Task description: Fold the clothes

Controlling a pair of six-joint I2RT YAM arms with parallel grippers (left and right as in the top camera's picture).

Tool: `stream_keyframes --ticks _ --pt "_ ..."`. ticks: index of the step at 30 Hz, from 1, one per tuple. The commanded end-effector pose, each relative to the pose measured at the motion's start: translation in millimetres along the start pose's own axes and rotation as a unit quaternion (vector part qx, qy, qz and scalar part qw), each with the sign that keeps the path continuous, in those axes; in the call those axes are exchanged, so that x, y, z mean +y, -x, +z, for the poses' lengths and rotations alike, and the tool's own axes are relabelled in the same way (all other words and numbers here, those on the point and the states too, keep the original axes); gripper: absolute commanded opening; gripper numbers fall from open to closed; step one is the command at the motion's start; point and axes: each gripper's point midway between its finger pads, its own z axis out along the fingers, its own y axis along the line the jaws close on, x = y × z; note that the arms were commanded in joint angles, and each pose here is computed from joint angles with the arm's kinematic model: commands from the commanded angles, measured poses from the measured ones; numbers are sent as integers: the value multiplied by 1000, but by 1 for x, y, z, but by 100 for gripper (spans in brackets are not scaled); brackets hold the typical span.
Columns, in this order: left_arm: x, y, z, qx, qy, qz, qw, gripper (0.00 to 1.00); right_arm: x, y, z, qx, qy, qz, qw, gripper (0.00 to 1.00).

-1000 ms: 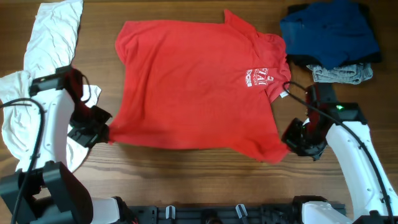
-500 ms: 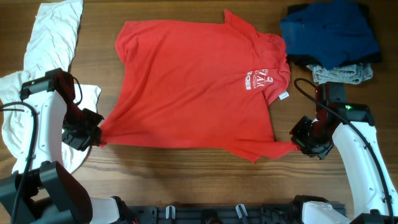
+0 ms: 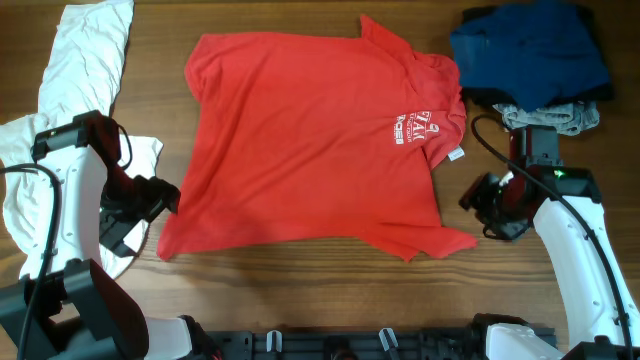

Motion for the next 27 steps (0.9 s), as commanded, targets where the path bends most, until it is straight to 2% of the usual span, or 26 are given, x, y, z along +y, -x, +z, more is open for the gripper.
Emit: stream_keyframes --ticks 1,4,6,9,13,20,27 --pt "-23 14 -3 -31 -59 39 997 96 31 22 -3 -40 73 -59 995 66" --pt "-54 35 -11 -78 -122 80 986 97 46 50 2 -85 93 -66 990 64" --pt "-67 45 -16 -107 -139 94 980 96 54 64 13 -97 100 -67 988 59" --pt "-87 52 -23 -144 -158 130 968 93 62 78 41 -95 102 -68 988 44" --pt "-110 48 -29 -168 -172 164 957 91 79 87 80 -83 122 -81 986 34" --pt "-125 42 -32 -180 -180 185 949 90 74 83 121 -59 97 -80 990 30" --pt "-124 42 -32 -180 -180 185 949 90 82 87 132 -66 107 -64 990 26"
